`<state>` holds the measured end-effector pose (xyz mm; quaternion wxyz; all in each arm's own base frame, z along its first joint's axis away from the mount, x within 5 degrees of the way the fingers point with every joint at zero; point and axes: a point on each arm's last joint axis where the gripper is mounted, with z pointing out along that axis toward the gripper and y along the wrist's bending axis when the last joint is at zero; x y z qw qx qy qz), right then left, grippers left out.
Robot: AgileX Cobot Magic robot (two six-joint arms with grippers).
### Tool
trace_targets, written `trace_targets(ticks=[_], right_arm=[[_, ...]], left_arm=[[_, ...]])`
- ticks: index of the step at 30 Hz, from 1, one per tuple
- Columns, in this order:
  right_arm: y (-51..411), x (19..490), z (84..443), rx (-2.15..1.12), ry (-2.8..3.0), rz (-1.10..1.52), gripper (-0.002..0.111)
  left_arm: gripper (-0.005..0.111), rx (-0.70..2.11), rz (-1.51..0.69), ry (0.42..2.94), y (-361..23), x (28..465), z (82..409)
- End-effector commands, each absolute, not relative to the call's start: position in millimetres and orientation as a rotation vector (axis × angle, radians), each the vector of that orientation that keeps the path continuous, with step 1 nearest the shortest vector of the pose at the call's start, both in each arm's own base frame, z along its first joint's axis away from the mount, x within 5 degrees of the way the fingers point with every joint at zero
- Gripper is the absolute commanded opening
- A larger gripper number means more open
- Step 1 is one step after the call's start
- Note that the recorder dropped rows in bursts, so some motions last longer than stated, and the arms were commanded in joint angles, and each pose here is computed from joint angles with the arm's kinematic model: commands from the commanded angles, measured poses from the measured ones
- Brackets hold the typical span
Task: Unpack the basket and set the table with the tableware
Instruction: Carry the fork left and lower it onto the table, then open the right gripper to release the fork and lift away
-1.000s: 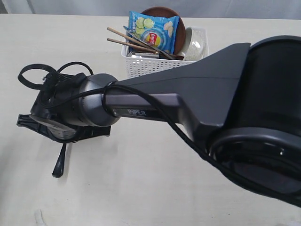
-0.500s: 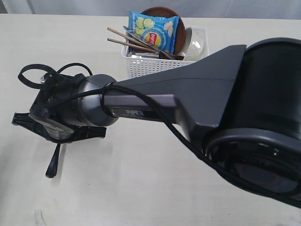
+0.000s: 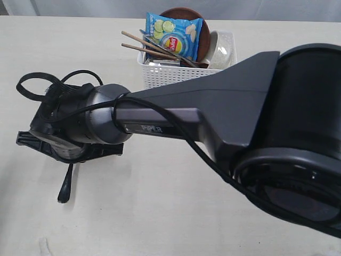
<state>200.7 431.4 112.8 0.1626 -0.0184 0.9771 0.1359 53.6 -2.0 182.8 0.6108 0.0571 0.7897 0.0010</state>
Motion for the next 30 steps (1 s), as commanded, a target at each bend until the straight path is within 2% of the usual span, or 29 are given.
trace_targets(ticks=[1,9,24,26,30], right_arm=[[418.7,198.3,88.6,-0.052,2.851,0.197,0.0],[412.8,199.8,88.4,-0.08,2.838,0.096,0.0],[415.1,194.9,88.1,-0.099,2.89,0.135,0.0],[415.1,194.9,88.1,-0.11,2.889,0.134,0.007],[415.1,193.7,88.6,-0.092,2.903,0.139,0.038]], left_arm=[[0.0,0.133,-0.005,1.823,-2.3,53.5,182.2],[0.0,0.133,-0.005,1.823,-2.3,53.5,182.2],[0.0,0.133,-0.005,1.823,-2.3,53.5,182.2],[0.0,0.133,-0.005,1.823,-2.3,53.5,182.2],[0.0,0.133,-0.005,1.823,-2.3,53.5,182.2]])
